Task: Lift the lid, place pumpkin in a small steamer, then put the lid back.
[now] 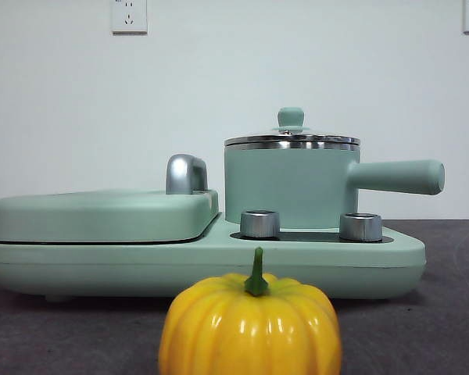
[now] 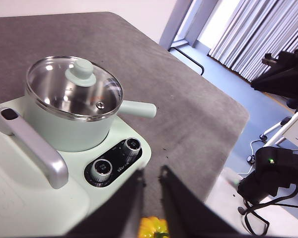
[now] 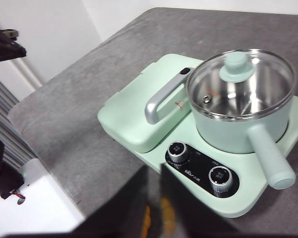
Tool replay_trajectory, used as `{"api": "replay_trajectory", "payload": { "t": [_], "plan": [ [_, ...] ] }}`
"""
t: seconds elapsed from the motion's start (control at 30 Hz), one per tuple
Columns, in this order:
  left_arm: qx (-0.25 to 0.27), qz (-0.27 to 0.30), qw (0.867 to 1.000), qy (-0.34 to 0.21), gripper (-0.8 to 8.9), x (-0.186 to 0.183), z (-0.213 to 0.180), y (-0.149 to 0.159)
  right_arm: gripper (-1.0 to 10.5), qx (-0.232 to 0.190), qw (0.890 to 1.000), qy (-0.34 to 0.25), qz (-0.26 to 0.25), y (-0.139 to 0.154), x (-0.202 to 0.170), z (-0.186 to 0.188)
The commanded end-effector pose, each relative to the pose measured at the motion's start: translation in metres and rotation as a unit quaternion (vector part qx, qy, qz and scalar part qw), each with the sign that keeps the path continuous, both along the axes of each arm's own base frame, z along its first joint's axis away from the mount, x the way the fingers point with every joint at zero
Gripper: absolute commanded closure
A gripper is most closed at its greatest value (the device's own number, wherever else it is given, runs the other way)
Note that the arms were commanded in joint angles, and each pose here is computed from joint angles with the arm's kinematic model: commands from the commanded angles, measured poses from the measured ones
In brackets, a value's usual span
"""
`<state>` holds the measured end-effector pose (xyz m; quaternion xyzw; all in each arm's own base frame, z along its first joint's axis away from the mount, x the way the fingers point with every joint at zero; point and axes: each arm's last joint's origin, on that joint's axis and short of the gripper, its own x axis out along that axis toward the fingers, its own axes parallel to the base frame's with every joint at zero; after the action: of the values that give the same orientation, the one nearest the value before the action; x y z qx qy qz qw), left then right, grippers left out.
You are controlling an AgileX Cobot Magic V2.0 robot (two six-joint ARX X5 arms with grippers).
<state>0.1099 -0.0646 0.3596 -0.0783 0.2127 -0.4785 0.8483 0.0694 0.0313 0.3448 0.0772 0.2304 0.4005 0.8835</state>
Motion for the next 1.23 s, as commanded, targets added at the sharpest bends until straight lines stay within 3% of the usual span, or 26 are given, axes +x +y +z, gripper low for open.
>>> {"api": "replay_trajectory", "payload": {
  "t": [0.03, 0.13, 0.2, 0.27, 0.4, 0.77, 1.23],
  "plan": [
    [-0.002, -0.003, 1.000, -0.019, 5.80, -0.001, 0.007, 0.000, 7.0, -0.002, 1.000, -0.012, 0.000, 0.000, -0.001, 0.004],
    [-0.002, -0.003, 1.000, -0.018, 4.46, -0.001, 0.007, 0.000, 5.7, 0.000, 1.000, -0.008, -0.002, 0.000, -0.001, 0.004],
    [-0.004, -0.002, 1.000, -0.016, 4.28, -0.001, 0.007, 0.000, 5.3, 0.001, 1.000, -0.007, -0.003, 0.000, -0.001, 0.004],
    [-0.005, -0.002, 1.000, -0.015, 4.19, -0.001, 0.008, 0.000, 5.0, 0.003, 1.000, -0.004, -0.004, 0.000, -0.001, 0.004],
    [-0.012, 0.004, 1.000, 0.011, 2.71, 0.006, 0.006, -0.003, 5.0, 0.006, 1.000, 0.000, -0.005, 0.000, -0.001, 0.004],
    [0.015, 0.010, 0.999, 0.042, 2.83, 0.062, 0.001, -0.034, 5.0, 0.008, 1.000, 0.000, -0.001, 0.000, -0.001, 0.004],
    [0.111, 0.001, 0.993, 0.037, 3.19, 0.175, 0.011, -0.130, 5.0, 0.008, 1.000, 0.000, -0.001, 0.000, -0.001, 0.004]
  ]
}}
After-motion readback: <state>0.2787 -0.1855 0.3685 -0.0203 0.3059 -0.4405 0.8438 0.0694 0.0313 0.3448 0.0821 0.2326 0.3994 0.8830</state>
